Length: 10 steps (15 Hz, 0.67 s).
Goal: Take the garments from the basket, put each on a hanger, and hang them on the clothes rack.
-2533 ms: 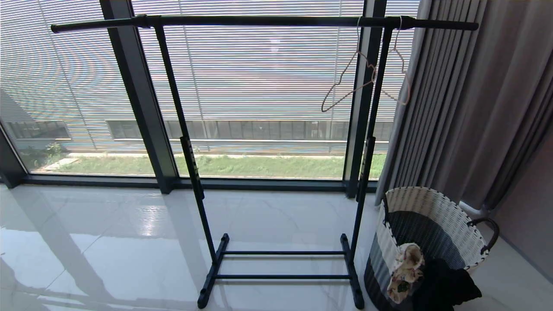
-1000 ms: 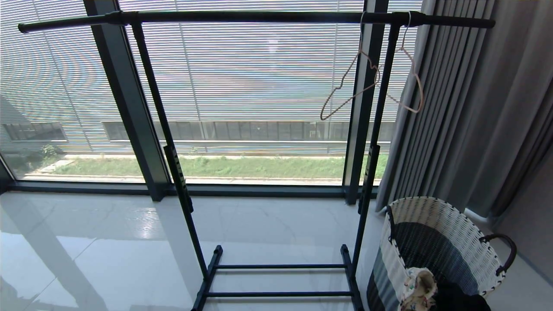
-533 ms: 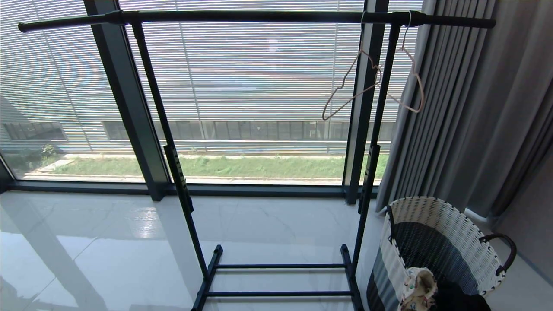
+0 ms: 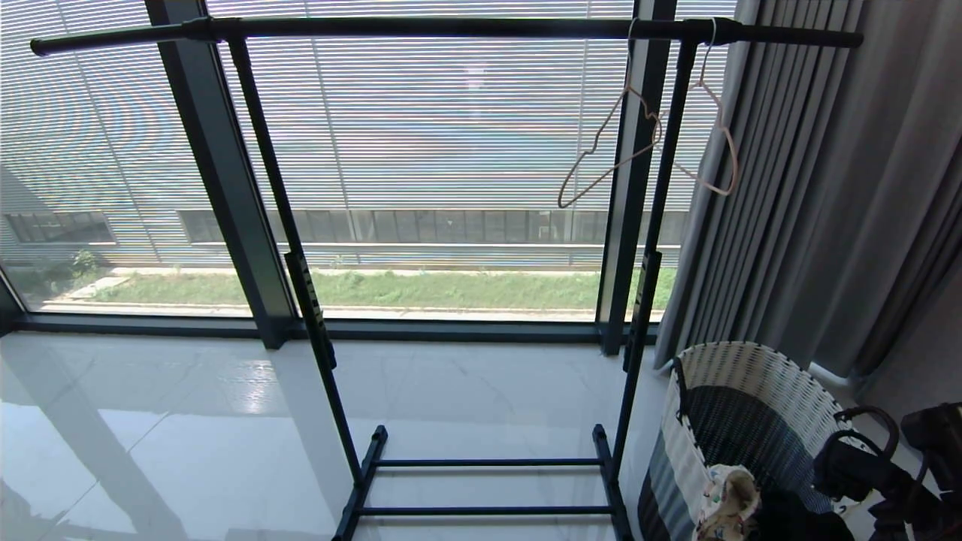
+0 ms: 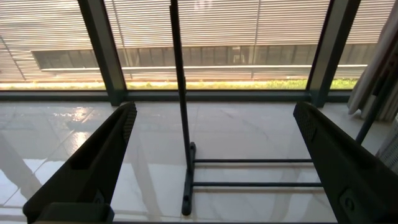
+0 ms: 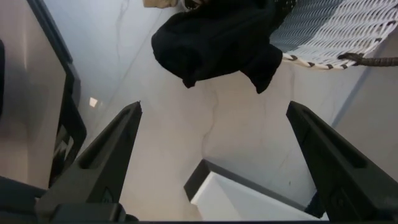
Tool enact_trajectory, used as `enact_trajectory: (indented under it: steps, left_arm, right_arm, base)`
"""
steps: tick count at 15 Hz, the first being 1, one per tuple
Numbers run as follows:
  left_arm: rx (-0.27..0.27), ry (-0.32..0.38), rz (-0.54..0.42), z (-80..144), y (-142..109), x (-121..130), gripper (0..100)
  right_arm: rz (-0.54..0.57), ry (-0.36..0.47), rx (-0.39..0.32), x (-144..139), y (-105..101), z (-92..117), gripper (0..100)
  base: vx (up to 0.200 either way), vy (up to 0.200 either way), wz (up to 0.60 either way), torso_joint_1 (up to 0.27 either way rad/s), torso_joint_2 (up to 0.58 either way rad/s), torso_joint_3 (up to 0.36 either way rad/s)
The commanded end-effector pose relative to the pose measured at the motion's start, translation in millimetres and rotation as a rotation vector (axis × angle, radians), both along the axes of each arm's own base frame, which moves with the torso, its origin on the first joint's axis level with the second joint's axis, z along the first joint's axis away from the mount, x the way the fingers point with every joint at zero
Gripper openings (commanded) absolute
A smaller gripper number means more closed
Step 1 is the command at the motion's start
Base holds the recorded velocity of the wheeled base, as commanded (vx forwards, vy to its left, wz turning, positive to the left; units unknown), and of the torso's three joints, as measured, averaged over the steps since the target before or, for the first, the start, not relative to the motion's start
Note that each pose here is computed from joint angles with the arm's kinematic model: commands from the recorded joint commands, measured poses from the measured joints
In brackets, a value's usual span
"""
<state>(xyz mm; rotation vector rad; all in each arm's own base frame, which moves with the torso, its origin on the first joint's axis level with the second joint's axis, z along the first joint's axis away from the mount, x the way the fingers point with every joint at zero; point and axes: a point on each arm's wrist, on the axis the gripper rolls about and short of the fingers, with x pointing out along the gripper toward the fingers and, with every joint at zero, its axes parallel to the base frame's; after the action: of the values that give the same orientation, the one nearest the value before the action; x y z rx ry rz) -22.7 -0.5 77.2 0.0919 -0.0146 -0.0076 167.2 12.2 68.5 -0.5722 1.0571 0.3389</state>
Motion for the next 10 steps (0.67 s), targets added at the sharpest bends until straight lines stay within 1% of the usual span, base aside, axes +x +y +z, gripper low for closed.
enact_trajectory:
  steps: [1,6,8,10]
  left_arm:
    - [0.0,-0.001,0.001,0,0,0,100]
    - [0.0,0.0,0.001,0,0,0,100]
    - [0.0,-0.001,0.001,0,0,0,100]
    - [0.0,0.0,0.001,0,0,0,100]
  right_arm:
    - [0.005,0.124,-0.041,19,-2,-35,100]
    - [0.018,0.095,-0.113,44,-15,-62,100]
    - [0.022,0.071,-0.117,51,-16,-69,100]
    - [0.019,0.027,-0.118,60,-16,-79,100]
  base:
    - [0.0,0.0,0.0,0.0,0.0,0.0]
    - [0.0,0.0,0.0,0.0,0.0,0.0]
    - [0.0,0.0,0.0,0.0,0.0,0.0]
    - [0.0,0.0,0.0,0.0,0.0,0.0]
